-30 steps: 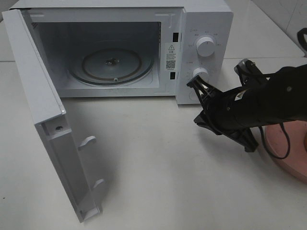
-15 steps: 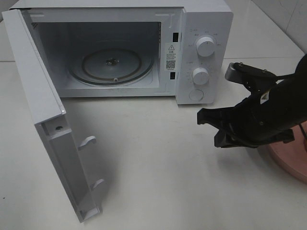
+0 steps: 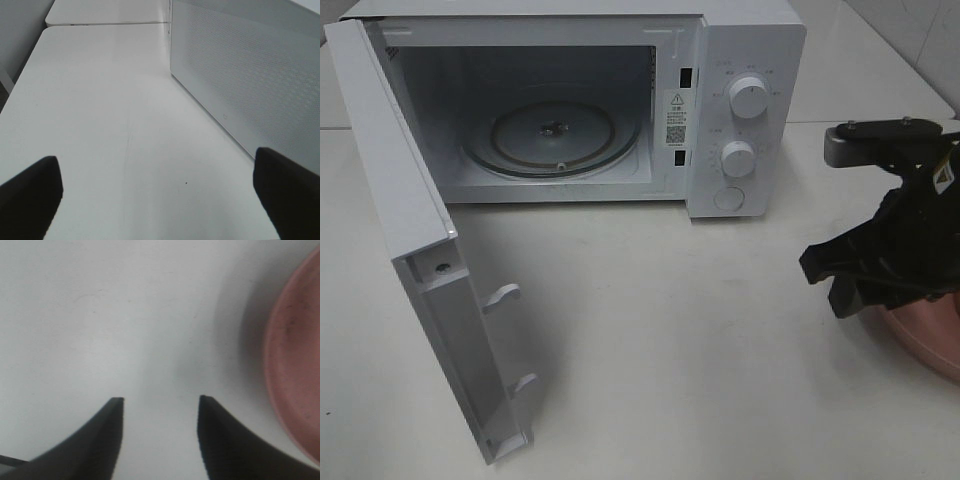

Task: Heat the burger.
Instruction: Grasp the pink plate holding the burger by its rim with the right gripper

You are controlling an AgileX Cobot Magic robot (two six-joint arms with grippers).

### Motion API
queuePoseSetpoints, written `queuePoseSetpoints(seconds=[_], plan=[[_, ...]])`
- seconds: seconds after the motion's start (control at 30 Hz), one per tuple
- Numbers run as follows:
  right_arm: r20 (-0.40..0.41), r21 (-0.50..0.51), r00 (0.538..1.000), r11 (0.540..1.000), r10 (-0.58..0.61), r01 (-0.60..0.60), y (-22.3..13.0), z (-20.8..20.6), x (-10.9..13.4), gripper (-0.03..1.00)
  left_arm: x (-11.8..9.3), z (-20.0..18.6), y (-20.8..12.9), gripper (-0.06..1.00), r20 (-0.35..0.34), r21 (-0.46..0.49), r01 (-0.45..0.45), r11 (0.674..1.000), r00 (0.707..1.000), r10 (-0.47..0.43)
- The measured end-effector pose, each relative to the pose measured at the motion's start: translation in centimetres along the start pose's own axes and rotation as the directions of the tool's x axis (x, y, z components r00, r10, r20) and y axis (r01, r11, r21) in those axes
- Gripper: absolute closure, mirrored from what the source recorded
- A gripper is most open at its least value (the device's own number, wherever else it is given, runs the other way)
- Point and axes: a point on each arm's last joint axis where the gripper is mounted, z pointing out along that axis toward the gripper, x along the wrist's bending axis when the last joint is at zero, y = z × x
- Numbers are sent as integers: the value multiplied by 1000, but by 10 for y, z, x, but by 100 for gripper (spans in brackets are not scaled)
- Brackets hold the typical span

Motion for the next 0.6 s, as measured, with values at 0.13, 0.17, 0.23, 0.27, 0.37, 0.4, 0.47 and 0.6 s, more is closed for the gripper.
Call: queuePoseSetpoints(seconds=[0.13,0.17,0.23,0.27,0.37,0.4,0.47,0.6], plan=[[43,-3,999,1000,-26,27,7,-7,-8,23,0,0,0,-3,0,0,0,1000,1000,0],[66,-2,997,999,-46,46,10,-10,-14,10,0,0,0,-3,0,0,0,1000,1000,0],[72,-1,996,999,-50,51,11,-11,-16,6,0,0,0,-3,0,0,0,1000,1000,0],[82,-6,995,998,-60,61,14,-13,-21,1,0,0,0,-3,0,0,0,1000,1000,0],[93,-13,994,999,-51,53,16,-14,-30,-1,0,0,0,-3,0,0,0,1000,1000,0],[93,-13,994,999,-51,53,16,-14,-30,-1,0,0,0,-3,0,0,0,1000,1000,0],[106,-11,994,999,-38,40,17,-14,-40,-2,0,0,0,-3,0,0,0,1000,1000,0],[123,5,992,1000,-21,21,18,-10,-50,-1,0,0,0,-3,0,0,0,1000,1000,0]])
